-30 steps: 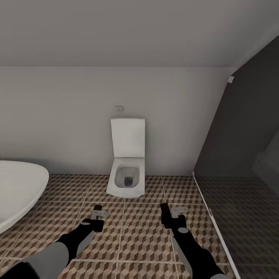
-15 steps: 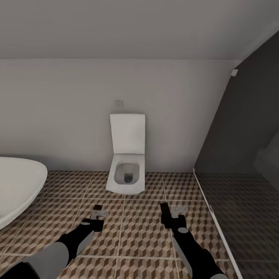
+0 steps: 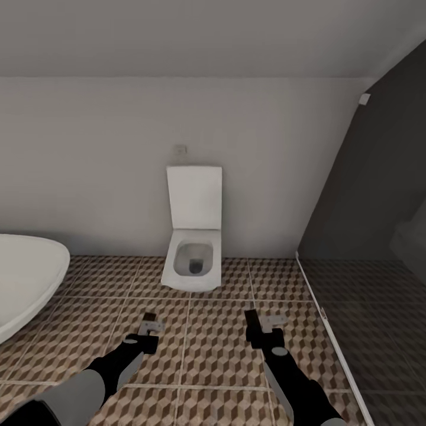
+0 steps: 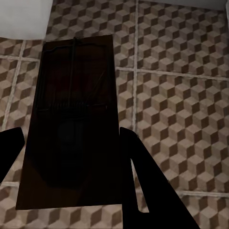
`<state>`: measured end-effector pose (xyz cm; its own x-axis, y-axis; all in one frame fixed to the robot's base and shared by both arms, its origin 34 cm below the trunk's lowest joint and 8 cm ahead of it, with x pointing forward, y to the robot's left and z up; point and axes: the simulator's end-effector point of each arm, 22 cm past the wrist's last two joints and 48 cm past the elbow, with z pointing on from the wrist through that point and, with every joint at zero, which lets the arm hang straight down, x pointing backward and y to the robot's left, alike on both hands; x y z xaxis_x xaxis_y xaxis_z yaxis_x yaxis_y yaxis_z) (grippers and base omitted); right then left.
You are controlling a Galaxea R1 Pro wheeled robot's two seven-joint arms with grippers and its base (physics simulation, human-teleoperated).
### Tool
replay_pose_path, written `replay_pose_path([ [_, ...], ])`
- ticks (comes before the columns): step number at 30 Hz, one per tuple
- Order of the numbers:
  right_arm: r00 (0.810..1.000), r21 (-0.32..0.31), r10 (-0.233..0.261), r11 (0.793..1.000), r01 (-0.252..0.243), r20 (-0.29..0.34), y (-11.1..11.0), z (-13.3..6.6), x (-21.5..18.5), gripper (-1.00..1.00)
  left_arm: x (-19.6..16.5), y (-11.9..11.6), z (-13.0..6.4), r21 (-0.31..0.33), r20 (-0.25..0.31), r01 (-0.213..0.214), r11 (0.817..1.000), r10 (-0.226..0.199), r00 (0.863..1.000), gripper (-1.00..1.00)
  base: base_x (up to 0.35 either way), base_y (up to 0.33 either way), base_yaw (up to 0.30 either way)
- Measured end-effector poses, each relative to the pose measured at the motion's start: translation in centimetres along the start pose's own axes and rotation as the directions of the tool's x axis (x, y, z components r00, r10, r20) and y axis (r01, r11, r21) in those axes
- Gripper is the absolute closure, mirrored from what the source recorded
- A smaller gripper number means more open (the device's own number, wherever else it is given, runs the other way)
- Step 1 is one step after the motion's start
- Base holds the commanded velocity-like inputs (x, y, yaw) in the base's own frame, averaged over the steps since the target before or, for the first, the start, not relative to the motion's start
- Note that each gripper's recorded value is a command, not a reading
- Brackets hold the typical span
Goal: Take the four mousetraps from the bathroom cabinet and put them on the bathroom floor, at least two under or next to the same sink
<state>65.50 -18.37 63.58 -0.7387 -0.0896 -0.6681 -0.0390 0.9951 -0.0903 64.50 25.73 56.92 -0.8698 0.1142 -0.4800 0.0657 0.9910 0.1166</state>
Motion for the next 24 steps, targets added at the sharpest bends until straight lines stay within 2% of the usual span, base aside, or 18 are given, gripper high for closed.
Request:
replay_pose_path([
  [24, 0.999, -0.005, -0.001, 1.0, 0.001, -0.037, 0.6, 3.6, 4.5, 1.0, 3.8, -0.7, 4.4, 0.004, -0.037, -0.002, 1.0, 0.003, 0.999, 1.0, 0.0, 0.0, 0.0],
])
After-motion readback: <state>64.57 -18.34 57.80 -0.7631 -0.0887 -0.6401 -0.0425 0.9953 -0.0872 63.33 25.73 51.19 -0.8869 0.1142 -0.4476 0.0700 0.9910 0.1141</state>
